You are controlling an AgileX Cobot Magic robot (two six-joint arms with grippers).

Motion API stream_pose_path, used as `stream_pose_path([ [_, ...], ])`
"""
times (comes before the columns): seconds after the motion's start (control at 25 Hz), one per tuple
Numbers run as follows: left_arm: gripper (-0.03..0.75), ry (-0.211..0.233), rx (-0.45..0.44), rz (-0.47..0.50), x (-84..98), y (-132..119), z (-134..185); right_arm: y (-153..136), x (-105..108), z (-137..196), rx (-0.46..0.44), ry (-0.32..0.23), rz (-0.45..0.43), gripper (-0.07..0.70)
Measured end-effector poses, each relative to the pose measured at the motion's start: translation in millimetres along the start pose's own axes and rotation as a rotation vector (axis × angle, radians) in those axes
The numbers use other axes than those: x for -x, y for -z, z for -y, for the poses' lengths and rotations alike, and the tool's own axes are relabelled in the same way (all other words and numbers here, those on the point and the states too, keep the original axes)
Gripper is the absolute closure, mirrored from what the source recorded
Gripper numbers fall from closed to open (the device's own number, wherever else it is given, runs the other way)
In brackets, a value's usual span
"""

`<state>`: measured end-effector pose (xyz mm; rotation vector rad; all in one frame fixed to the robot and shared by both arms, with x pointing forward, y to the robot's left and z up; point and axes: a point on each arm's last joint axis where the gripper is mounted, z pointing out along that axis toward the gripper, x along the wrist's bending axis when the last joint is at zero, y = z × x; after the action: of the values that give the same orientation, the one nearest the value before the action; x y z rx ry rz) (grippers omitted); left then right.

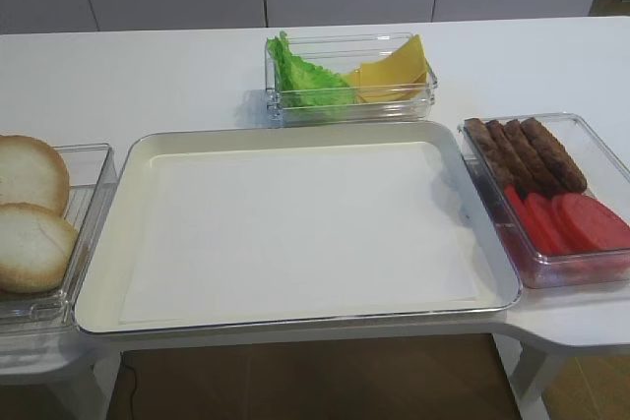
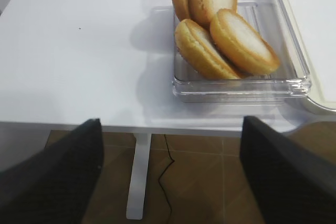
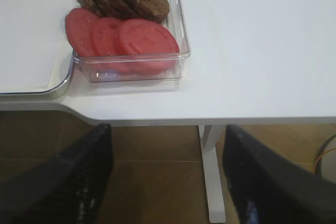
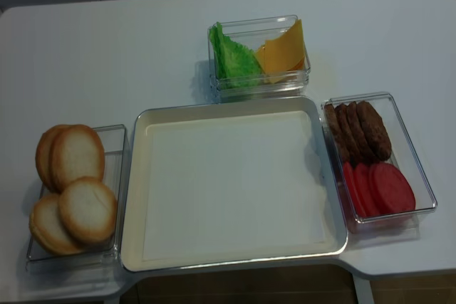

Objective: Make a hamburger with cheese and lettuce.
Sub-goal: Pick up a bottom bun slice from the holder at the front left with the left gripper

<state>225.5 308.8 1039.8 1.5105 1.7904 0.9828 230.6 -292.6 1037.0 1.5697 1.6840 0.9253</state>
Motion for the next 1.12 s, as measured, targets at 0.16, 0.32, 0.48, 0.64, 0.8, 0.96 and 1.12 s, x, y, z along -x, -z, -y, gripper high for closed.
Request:
stream_pose_path([
  [0.16, 0.121, 0.000, 0.000, 0.000, 0.0, 0, 0, 0, 0, 0, 0.000, 0.000, 0.000, 0.131],
  [0.32, 0.121, 0.000, 0.000, 0.000, 0.0, 0, 0, 0, 0, 0, 0.000, 0.000, 0.000, 0.131],
  [0.48, 0.121, 0.000, 0.000, 0.000, 0.0, 0, 0, 0, 0, 0, 0.000, -0.001, 0.000, 0.132],
  [0.64, 0.121, 0.000, 0.002, 0.000, 0.0, 0, 0, 0, 0, 0, 0.000, -0.001, 0.000, 0.131],
  [0.8, 0.125, -0.006, 0.001, 0.004, 0.1, 3, -1, 0, 0, 0, 0.000, -0.001, 0.000, 0.132],
  [0.96, 0.130, 0.050, -0.050, 0.010, 0.6, 11, -13, 0, 0, 0, 0.000, -0.001, 0.000, 0.131],
  [1.12, 0.130, 0.097, -0.152, 0.008, 3.3, 2, -40, 0, 0, 0, 0.000, -0.001, 0.000, 0.131],
])
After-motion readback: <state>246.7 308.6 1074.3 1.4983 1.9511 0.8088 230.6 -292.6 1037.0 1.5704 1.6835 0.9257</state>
